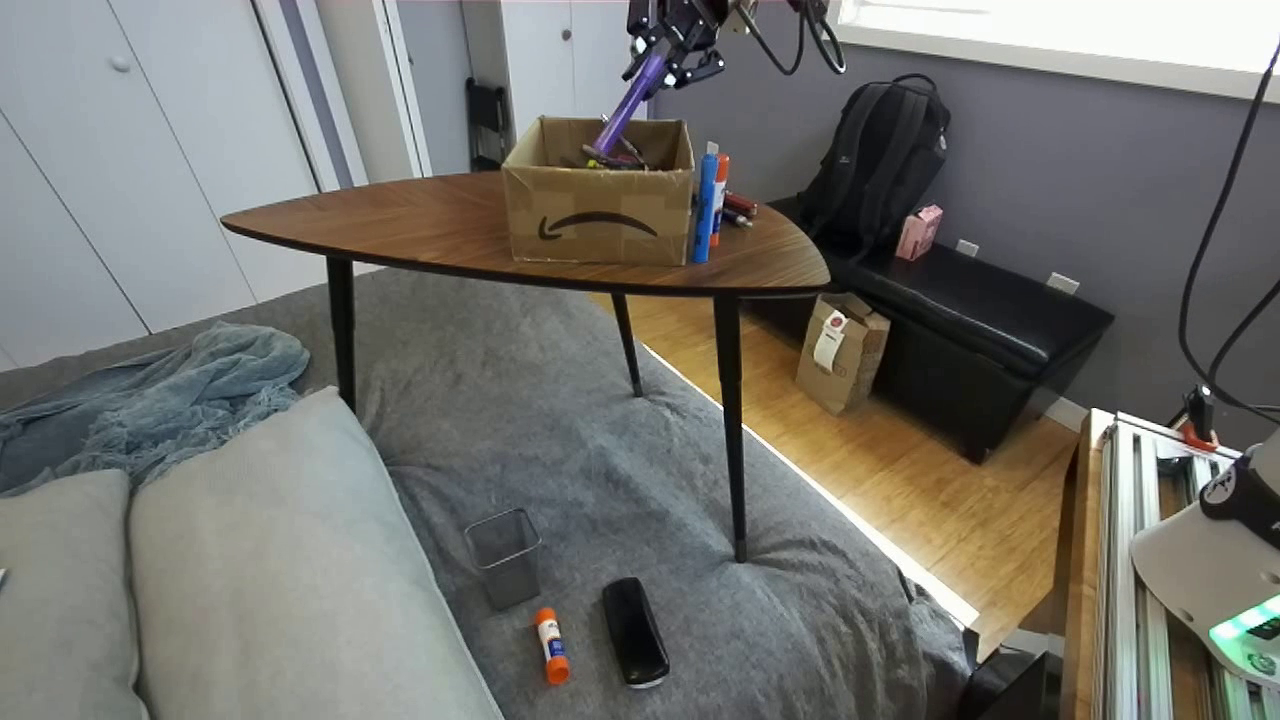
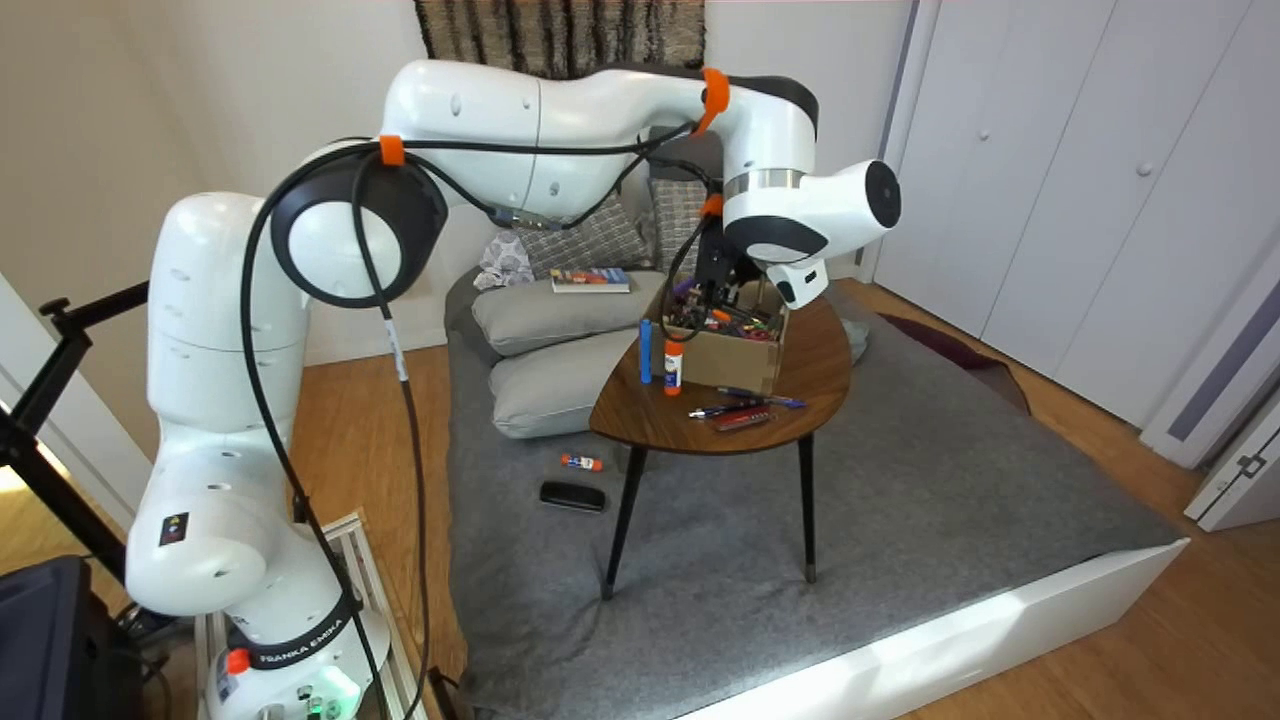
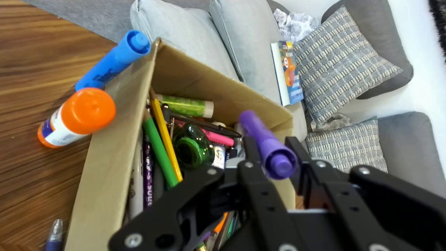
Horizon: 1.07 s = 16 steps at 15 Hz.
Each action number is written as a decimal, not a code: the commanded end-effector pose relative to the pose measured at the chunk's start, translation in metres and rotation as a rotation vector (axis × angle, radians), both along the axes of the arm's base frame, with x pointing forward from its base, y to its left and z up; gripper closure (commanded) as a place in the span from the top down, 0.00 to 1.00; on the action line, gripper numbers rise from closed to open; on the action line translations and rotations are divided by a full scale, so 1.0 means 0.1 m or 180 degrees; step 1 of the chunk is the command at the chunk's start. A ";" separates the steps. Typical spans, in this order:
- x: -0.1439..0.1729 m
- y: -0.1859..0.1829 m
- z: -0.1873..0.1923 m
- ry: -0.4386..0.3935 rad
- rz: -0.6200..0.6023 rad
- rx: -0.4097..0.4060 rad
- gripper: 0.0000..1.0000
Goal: Rotate the box anticlockwise, then put the purple bottle and blue bottle in the box
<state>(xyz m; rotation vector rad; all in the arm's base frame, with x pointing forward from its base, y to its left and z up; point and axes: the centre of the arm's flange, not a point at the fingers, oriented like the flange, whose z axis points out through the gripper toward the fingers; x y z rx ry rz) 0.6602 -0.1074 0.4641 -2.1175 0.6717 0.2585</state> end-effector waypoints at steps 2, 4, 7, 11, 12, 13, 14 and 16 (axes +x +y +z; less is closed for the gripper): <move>0.22 0.08 0.12 -0.0068 -0.0019 -0.0171 0.65; 0.21 0.13 0.19 -0.0096 0.0047 -0.0263 0.79; 0.09 0.31 0.28 0.0087 0.0311 -0.0514 0.98; -0.15 0.58 0.35 0.0304 0.0627 -0.1172 1.00; -0.19 0.65 0.38 0.0317 0.0694 -0.1320 1.00; -0.24 0.72 0.41 0.0293 0.0764 -0.1458 1.00; -0.27 0.77 0.45 0.0271 0.0814 -0.1584 1.00; -0.34 0.87 0.49 0.0192 0.0933 -0.1799 1.00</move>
